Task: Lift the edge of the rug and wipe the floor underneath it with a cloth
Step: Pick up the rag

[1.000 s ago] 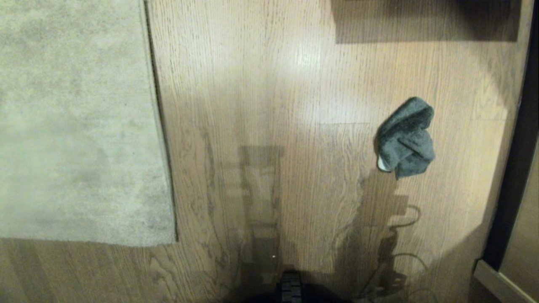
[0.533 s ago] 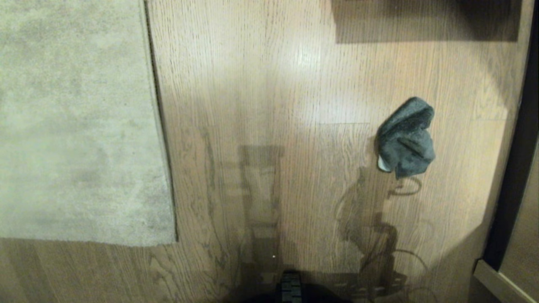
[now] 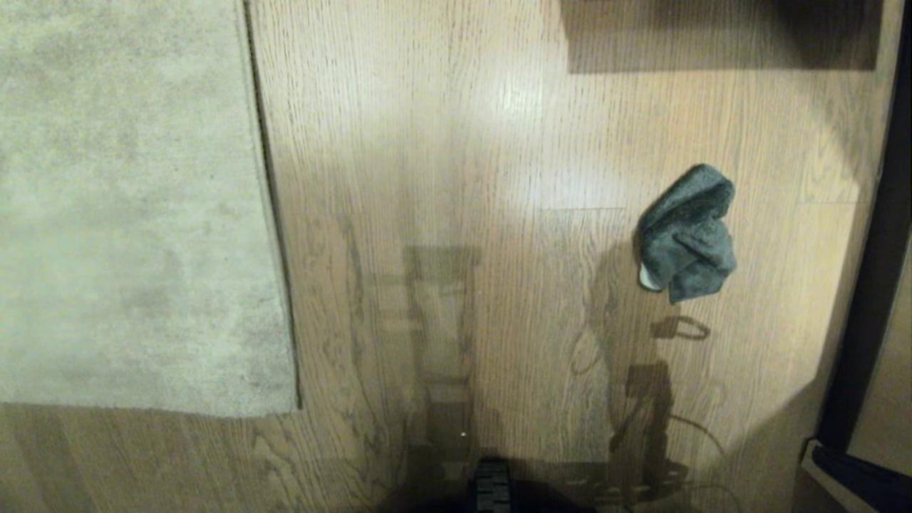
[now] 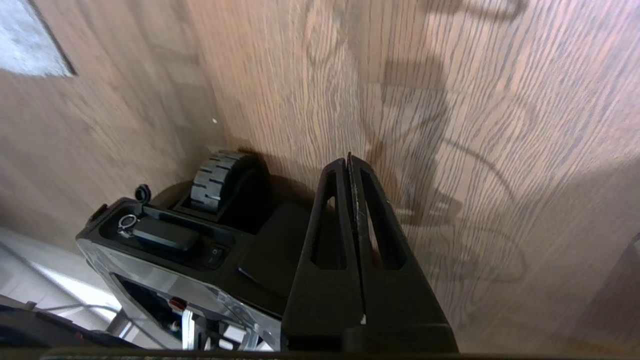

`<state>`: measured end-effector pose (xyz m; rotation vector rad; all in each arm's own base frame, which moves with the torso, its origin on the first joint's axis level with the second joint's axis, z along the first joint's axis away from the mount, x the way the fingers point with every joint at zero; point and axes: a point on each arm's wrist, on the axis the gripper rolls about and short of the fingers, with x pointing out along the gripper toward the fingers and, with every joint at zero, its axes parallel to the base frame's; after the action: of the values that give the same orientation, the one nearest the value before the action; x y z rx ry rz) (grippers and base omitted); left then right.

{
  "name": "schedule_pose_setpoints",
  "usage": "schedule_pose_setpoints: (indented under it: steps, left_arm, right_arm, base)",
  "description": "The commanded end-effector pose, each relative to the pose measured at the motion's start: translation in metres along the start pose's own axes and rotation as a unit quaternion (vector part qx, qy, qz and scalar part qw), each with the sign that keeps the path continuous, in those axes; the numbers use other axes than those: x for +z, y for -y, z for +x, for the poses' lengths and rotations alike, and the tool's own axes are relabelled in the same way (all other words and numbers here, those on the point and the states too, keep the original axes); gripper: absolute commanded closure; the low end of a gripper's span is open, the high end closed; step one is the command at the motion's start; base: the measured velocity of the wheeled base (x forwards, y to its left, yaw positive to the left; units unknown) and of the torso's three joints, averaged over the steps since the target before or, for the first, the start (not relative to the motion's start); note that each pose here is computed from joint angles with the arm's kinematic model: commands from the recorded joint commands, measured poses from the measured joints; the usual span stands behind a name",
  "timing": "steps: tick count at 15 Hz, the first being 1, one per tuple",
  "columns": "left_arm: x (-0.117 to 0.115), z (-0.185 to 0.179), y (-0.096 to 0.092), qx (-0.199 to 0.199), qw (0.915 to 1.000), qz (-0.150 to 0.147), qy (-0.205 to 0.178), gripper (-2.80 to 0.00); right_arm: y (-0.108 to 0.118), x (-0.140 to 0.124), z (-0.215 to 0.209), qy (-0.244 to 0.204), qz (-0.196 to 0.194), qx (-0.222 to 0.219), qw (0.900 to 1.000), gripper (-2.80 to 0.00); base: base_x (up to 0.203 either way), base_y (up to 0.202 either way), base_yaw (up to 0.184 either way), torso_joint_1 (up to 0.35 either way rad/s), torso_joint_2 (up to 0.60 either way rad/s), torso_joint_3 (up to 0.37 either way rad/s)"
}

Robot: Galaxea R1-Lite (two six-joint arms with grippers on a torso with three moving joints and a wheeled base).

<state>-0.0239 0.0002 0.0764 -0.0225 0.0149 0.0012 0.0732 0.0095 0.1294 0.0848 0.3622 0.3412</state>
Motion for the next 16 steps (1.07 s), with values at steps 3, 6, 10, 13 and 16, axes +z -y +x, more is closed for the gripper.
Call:
schedule_pose_setpoints:
  steps: [3,6,10,13,16]
  left_arm:
    - [0.000,0.000,0.000,0.000,1.0000,0.000,0.000,0.00]
    - [0.000,0.000,0.000,0.000,1.0000,0.000,0.000,0.00]
    - [0.000,0.000,0.000,0.000,1.0000,0.000,0.000,0.00]
    - [0.000,0.000,0.000,0.000,1.0000,0.000,0.000,0.00]
    - [0.000,0.000,0.000,0.000,1.0000,0.000,0.000,0.00]
  right_arm:
    - [0.019,0.008,0.055,-0.073,0.025,-0.008,0.997,0.00]
    - [0.044,0.014,0.107,-0.067,0.028,-0.026,0.997,0.00]
    - [0.072,0.020,0.160,0.063,-0.009,-0.059,0.996,-2.60]
    - [0.071,0.020,0.154,0.080,-0.012,-0.069,0.994,-2.80]
    - [0.071,0.023,0.156,0.085,-0.011,-0.059,0.995,-2.80]
  base:
    - [0.000,0.000,0.000,0.000,0.00,0.000]
    - [0.000,0.000,0.000,0.000,0.00,0.000]
    - [0.000,0.000,0.000,0.000,0.00,0.000]
    - [0.000,0.000,0.000,0.000,0.00,0.000]
    - [0.000,0.000,0.000,0.000,0.00,0.000]
